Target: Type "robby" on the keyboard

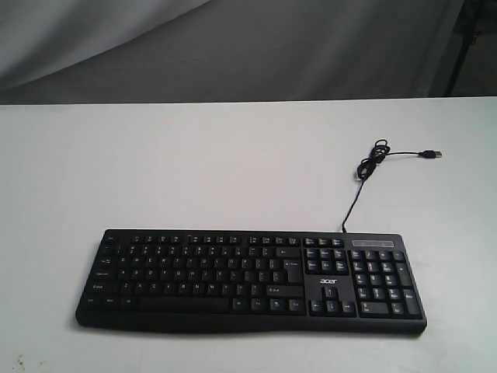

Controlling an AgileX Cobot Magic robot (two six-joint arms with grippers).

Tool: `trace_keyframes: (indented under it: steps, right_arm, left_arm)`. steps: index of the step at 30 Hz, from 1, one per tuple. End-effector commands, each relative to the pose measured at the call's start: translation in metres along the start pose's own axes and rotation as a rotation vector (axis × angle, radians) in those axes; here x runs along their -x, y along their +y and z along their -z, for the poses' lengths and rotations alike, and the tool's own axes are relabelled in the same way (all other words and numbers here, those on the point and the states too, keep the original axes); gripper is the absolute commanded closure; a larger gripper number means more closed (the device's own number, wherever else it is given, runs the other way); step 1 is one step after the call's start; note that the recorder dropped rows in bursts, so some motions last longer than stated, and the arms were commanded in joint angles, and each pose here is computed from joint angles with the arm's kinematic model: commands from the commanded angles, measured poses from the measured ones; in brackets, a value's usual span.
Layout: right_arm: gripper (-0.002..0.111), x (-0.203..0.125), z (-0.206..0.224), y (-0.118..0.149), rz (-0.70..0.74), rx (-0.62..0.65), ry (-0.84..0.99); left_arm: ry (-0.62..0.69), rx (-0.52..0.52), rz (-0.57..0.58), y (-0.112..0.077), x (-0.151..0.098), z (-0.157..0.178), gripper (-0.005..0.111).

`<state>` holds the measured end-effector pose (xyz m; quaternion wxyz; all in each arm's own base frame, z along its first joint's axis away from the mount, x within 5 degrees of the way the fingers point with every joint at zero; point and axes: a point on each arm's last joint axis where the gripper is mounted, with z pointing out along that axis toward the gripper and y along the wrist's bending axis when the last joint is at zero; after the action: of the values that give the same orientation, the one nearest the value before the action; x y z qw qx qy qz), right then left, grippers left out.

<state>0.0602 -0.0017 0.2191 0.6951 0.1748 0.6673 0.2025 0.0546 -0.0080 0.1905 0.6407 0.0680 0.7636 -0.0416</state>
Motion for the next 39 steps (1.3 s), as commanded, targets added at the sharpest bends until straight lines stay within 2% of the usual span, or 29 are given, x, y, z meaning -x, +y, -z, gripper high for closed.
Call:
trace_keyframes:
  steps: [1,2,4,5,6,8,10,13,17,20,26,34,39]
  right_arm:
    - [0.108,0.004,0.0,-0.002,-0.333,-0.01,-0.056]
    - [0.108,0.005,0.0,-0.002,-0.386,-0.003,-0.073]
    - [0.108,0.008,0.001,0.0,-0.318,0.026,-0.098]
    - [0.108,0.008,0.001,0.002,-0.222,0.043,-0.097]
    - [0.108,0.005,0.001,0.006,-0.009,0.074,-0.063]
    - [0.108,-0.007,0.001,0.008,0.236,0.101,0.048]
    - [0.108,-0.016,0.001,0.005,0.328,0.099,0.12]
    - [0.108,-0.024,0.001,0.002,0.349,0.093,0.175]
    - [0.108,-0.023,0.001,0.001,0.209,0.077,0.173]
    - [0.108,-0.023,0.001,0.001,0.193,0.075,0.173]
    - [0.108,-0.026,0.002,-0.001,0.322,0.064,0.211]
    - [0.108,-0.035,0.004,-0.012,0.593,0.008,0.33]
    - [0.108,-0.034,0.005,-0.012,0.587,0.006,0.325]
  left_arm:
    - [-0.005,-0.005,-0.003,0.0,-0.001,0.0,0.107]
    - [-0.005,-0.005,-0.003,0.0,-0.001,0.0,0.107]
    - [-0.005,-0.005,-0.003,0.0,-0.001,0.0,0.107]
    - [-0.005,-0.005,-0.003,0.0,-0.001,0.0,0.107]
    - [-0.005,-0.005,-0.003,0.0,-0.001,0.0,0.107]
    - [-0.005,-0.005,-0.003,0.0,-0.001,0.0,0.107]
    - [-0.005,-0.005,-0.003,0.0,-0.001,0.0,0.107]
    - [-0.005,-0.005,-0.003,0.0,-0.001,0.0,0.107]
    - [-0.005,-0.005,-0.003,0.0,-0.001,0.0,0.107]
    - [-0.005,-0.005,-0.003,0.0,-0.001,0.0,0.107]
    - [-0.005,-0.005,-0.003,0.0,-0.001,0.0,0.107]
    - [-0.005,-0.005,-0.003,0.0,-0.001,0.0,0.107]
    - [-0.005,-0.005,-0.003,0.0,-0.001,0.0,0.107]
